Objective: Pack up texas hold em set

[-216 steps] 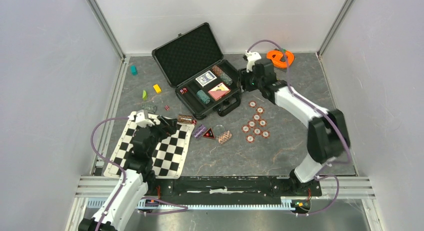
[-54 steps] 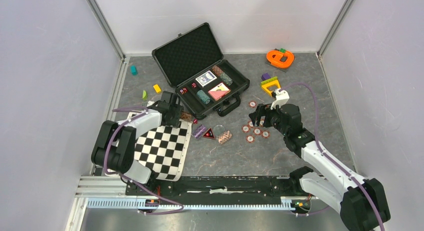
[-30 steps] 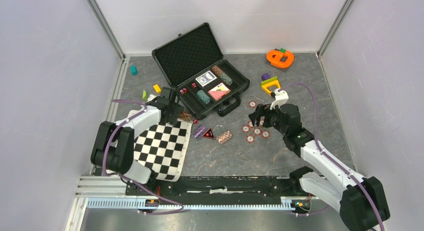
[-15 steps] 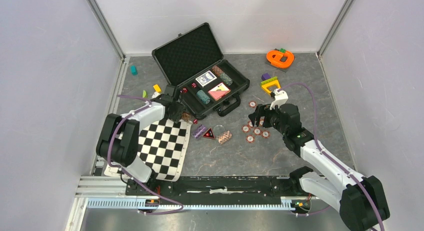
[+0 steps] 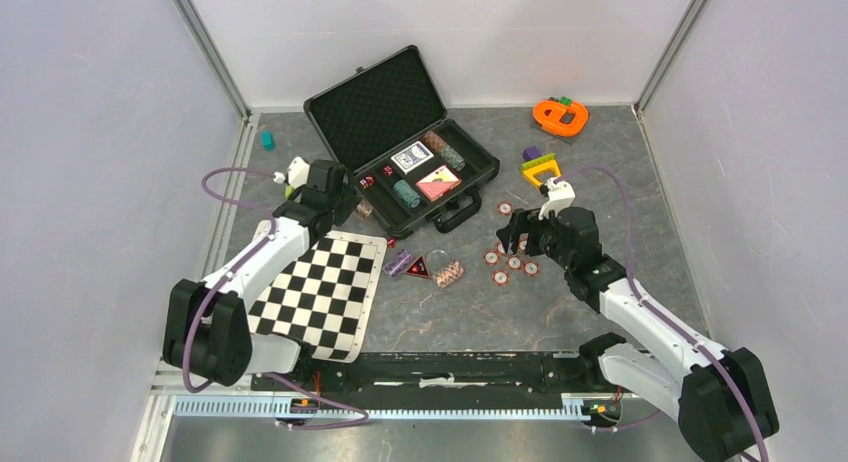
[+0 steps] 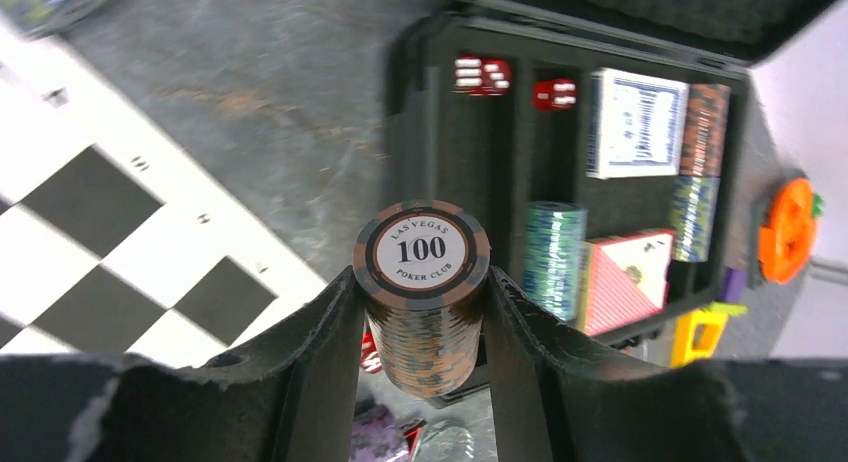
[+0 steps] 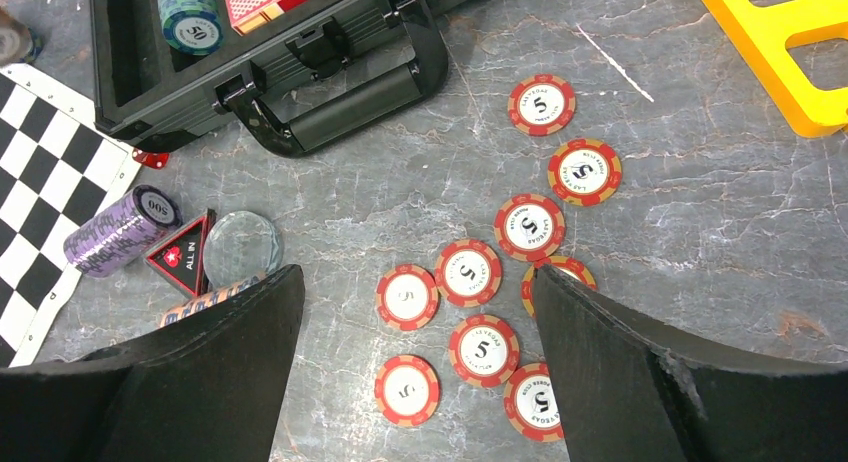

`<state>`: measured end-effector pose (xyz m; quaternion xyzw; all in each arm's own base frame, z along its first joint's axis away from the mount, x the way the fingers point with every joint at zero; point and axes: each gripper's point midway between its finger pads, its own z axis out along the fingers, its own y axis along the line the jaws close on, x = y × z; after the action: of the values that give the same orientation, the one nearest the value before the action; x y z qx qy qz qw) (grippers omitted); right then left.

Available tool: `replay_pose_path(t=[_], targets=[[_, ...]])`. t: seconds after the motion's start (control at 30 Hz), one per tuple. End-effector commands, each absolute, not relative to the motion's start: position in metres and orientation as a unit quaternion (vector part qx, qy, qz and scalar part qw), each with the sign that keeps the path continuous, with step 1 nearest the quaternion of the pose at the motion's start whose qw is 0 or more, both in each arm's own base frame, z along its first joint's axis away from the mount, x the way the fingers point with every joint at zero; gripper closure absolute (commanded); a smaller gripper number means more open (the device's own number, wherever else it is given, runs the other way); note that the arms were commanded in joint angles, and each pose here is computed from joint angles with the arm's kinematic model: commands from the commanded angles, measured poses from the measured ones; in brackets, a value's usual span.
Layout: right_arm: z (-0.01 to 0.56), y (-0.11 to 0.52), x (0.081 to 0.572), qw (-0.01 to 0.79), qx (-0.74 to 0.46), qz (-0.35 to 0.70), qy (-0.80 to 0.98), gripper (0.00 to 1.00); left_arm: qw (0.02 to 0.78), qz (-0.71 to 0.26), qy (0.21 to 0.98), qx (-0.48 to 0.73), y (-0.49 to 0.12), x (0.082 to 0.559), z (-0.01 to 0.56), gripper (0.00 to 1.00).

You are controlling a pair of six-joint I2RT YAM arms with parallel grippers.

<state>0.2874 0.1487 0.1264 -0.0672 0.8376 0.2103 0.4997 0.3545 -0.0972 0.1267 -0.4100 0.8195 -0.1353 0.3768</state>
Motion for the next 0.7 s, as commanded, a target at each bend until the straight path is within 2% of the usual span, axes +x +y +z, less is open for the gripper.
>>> replay_pose_path(t=[0.0, 0.27, 0.67], targets=[[0.139, 0.154, 0.296, 0.517, -0.065, 0.219, 0.825, 0.11, 0.470, -0.234, 0.791, -0.313, -0.130, 0.403, 0.194, 0.96], [0.140, 0.150, 0.299, 0.519, -0.062, 0.208, 0.827, 0.11, 0.533, -0.203, 0.785, -0.241, -0.139, 0.462, 0.217, 0.98], [0.139, 0.150, 0.301, 0.517, -0.065, 0.202, 0.829, 0.11, 0.469, -0.204, 0.826, -0.239, -0.168, 0.506, 0.154, 0.98]])
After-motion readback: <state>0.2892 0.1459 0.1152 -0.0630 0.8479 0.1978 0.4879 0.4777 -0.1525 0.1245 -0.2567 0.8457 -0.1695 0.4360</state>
